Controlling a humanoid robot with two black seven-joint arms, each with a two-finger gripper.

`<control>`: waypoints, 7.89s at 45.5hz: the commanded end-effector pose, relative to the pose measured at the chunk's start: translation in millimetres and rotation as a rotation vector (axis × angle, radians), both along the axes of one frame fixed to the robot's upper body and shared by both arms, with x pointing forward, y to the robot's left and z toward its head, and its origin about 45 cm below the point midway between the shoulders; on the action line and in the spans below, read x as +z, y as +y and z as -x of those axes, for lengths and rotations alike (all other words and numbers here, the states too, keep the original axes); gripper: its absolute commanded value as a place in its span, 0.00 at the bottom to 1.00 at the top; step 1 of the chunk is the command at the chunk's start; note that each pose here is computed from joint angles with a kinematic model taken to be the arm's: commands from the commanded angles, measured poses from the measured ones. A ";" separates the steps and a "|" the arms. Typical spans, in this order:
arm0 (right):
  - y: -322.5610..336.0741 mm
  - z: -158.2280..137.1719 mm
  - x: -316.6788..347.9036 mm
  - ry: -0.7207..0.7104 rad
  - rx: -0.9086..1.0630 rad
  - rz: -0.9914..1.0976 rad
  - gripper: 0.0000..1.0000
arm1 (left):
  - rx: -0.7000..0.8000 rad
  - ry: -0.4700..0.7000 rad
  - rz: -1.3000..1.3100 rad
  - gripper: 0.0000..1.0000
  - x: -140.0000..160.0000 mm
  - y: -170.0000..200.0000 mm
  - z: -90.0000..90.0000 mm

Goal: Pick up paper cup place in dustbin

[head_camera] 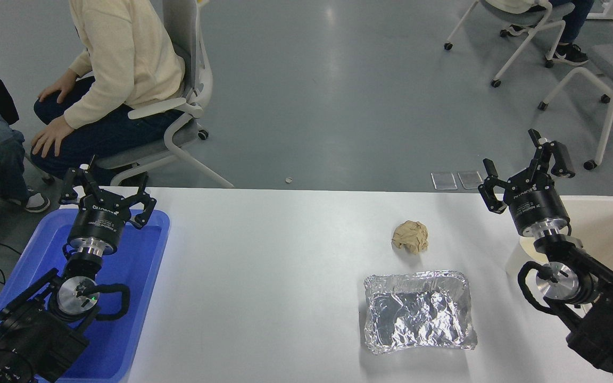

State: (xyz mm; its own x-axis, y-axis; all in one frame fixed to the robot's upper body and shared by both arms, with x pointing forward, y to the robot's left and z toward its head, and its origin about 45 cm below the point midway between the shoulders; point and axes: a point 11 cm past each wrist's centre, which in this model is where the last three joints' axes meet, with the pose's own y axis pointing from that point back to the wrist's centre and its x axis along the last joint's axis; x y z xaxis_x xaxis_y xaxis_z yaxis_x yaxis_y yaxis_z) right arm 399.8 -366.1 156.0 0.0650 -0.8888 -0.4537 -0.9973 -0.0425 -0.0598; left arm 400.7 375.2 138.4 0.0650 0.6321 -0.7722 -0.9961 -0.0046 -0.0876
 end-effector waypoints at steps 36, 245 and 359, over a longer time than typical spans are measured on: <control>-69.2 21.7 27.0 0.198 0.286 0.588 1.00 | -0.002 -0.002 0.001 1.00 0.2 -0.2 0.0; -113.9 32.2 -16.1 0.946 0.817 1.844 1.00 | -0.003 -0.005 0.003 1.00 0.7 -0.2 0.0; -12.2 52.7 241.9 0.722 1.042 1.747 0.00 | -0.003 -0.005 0.001 1.00 0.8 0.3 0.1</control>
